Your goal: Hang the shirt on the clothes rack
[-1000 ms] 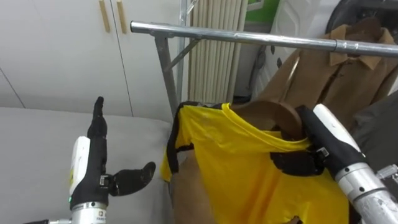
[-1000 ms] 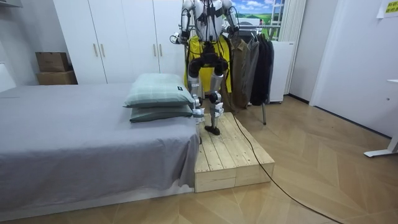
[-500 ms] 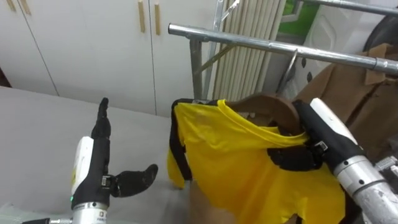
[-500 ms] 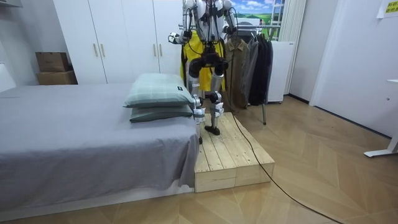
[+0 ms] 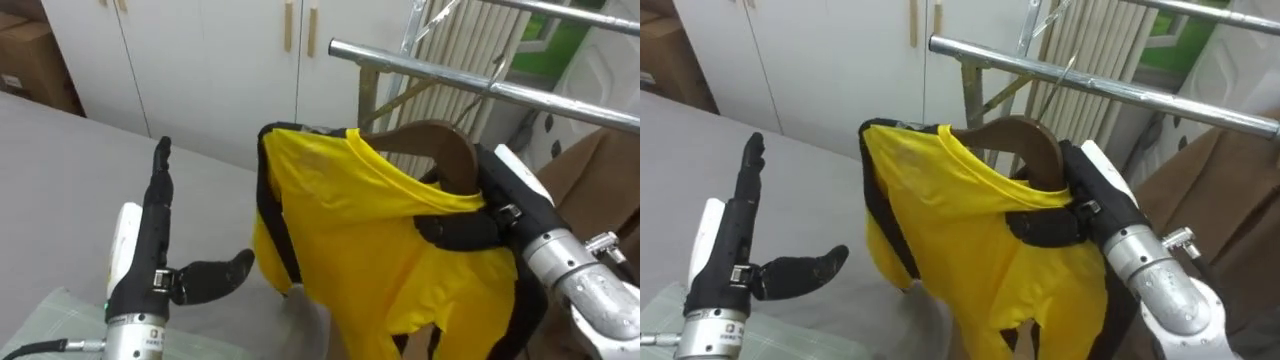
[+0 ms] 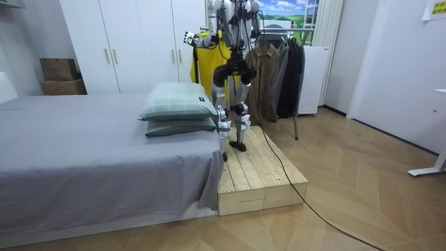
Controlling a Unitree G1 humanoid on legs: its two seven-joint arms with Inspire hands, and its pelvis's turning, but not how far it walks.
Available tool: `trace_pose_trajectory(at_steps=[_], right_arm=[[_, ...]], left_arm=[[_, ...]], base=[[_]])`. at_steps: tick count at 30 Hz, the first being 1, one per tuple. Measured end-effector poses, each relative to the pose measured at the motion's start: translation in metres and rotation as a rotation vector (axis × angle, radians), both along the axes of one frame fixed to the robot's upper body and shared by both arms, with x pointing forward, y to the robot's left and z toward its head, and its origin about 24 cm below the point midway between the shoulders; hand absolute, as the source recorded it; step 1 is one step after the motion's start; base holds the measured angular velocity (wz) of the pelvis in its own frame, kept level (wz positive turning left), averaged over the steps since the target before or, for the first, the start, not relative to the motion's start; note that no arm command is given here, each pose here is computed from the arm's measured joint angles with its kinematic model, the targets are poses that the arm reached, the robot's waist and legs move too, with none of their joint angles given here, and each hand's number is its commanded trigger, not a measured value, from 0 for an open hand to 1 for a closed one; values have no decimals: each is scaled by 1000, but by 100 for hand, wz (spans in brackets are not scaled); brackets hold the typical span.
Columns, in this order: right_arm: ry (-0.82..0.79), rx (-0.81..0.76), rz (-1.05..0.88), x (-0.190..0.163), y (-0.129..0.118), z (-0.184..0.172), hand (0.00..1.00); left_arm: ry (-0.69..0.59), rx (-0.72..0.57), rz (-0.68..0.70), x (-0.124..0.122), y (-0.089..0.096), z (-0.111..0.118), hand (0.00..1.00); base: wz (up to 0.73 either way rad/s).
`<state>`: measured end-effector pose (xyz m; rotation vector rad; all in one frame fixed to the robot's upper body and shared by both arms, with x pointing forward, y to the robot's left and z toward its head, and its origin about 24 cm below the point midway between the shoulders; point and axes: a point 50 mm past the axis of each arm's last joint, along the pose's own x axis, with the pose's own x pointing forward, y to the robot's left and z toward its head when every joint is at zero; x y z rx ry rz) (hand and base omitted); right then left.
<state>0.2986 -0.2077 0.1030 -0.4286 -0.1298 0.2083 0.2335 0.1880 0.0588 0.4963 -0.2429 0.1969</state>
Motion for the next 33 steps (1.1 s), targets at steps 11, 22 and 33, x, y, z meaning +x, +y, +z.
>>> trace_pose_trajectory(at_steps=[11,22,33], right_arm=[[-1,147,-84,19,-12,5,100],[8,274,-170,32,-28,9,100],[92,410,-181,36,-47,-2,100]], left_arm=[[14,-8,7,-4,2,-4,0],[36,-5,46,-10,11,-9,0],[49,-5,47,-12,12,-11,0]], base=[[13],[10],[5]])
